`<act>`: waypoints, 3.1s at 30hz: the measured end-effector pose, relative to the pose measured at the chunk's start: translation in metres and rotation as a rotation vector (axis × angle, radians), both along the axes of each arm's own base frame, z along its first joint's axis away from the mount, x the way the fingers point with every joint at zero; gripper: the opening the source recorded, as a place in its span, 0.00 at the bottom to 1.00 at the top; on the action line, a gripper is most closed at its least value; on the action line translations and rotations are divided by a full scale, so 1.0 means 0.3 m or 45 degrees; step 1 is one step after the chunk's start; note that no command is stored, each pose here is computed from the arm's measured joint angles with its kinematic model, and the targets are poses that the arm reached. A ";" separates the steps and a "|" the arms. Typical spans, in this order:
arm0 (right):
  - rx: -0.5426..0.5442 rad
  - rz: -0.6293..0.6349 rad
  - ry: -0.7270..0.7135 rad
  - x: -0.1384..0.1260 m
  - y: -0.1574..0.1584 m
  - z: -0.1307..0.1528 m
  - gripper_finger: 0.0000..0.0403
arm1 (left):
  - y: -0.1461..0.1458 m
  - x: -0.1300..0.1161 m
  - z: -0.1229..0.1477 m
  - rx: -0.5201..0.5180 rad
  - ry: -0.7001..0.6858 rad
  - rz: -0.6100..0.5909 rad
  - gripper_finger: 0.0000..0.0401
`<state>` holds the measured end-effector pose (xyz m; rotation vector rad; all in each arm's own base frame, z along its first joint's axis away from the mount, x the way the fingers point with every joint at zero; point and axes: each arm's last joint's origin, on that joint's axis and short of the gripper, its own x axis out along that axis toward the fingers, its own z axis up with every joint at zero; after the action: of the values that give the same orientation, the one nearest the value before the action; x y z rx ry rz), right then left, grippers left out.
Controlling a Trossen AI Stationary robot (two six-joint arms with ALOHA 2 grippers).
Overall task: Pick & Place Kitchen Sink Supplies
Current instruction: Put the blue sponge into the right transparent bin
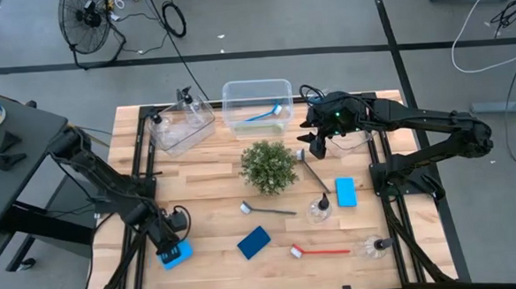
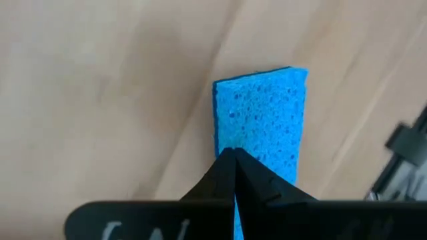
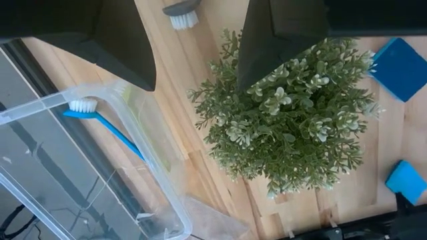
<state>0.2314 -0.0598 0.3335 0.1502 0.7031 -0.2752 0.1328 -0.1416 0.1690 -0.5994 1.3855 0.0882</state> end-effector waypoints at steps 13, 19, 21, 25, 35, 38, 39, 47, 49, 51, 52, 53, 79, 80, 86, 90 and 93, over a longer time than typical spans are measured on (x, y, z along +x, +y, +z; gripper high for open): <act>0.004 -0.003 -0.001 0.000 0.000 0.000 0.53 | 0.063 0.055 0.012 0.087 -0.124 0.075 0.00; 0.032 -0.027 -0.009 0.000 0.000 0.000 0.53 | 0.084 0.073 0.020 0.108 -0.149 0.059 0.00; 0.032 -0.027 -0.009 0.000 0.000 0.000 0.53 | 0.088 0.084 0.037 0.112 -0.184 0.047 0.00; 0.032 -0.027 -0.009 0.000 0.000 0.000 0.53 | 0.106 0.094 0.069 0.163 -0.193 0.026 0.00; 0.024 -0.021 -0.008 0.000 0.000 0.000 0.53 | 0.127 0.111 0.084 0.193 -0.205 -0.017 0.02; 0.024 -0.021 -0.008 0.000 0.000 0.000 0.53 | 0.126 0.112 0.084 0.195 -0.209 -0.025 0.05; 0.024 -0.021 -0.008 0.000 0.000 0.000 0.53 | 0.126 0.112 0.084 0.193 -0.211 -0.026 0.06; 0.023 -0.020 -0.008 0.000 0.000 0.000 0.53 | 0.122 0.114 0.083 0.176 -0.214 -0.085 0.19; 0.023 -0.019 -0.008 0.000 0.000 0.000 0.53 | 0.121 0.114 0.083 0.175 -0.214 -0.086 0.25; 0.022 -0.019 -0.008 0.000 0.000 0.000 0.53 | 0.122 0.114 0.083 0.178 -0.213 -0.085 0.33; 0.021 -0.018 -0.008 0.000 0.000 0.000 0.53 | 0.122 0.114 0.083 0.182 -0.216 -0.083 0.37; 0.020 -0.017 -0.008 0.000 0.000 0.000 0.53 | 0.122 0.114 0.083 0.185 -0.217 -0.083 0.42; 0.017 -0.015 -0.009 0.001 0.000 0.001 0.53 | 0.112 0.087 -0.089 0.093 -0.081 -0.075 0.72; 0.017 -0.016 -0.009 0.001 0.000 0.001 0.53 | 0.112 0.087 -0.090 0.089 -0.077 -0.078 0.71; 0.017 -0.016 -0.009 0.001 0.000 0.001 0.53 | 0.111 0.081 -0.102 0.027 -0.071 -0.151 0.57; 0.017 -0.016 -0.010 0.001 0.000 0.001 0.53 | 0.114 0.075 -0.110 0.016 -0.055 -0.158 0.43; 0.016 -0.016 -0.013 0.002 0.000 0.001 0.53 | 0.108 0.075 -0.110 -0.024 -0.052 -0.185 0.31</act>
<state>0.2319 -0.0599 0.3339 0.1679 0.6937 -0.2818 0.1553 -0.1090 0.1359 -0.5119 1.3875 -0.0529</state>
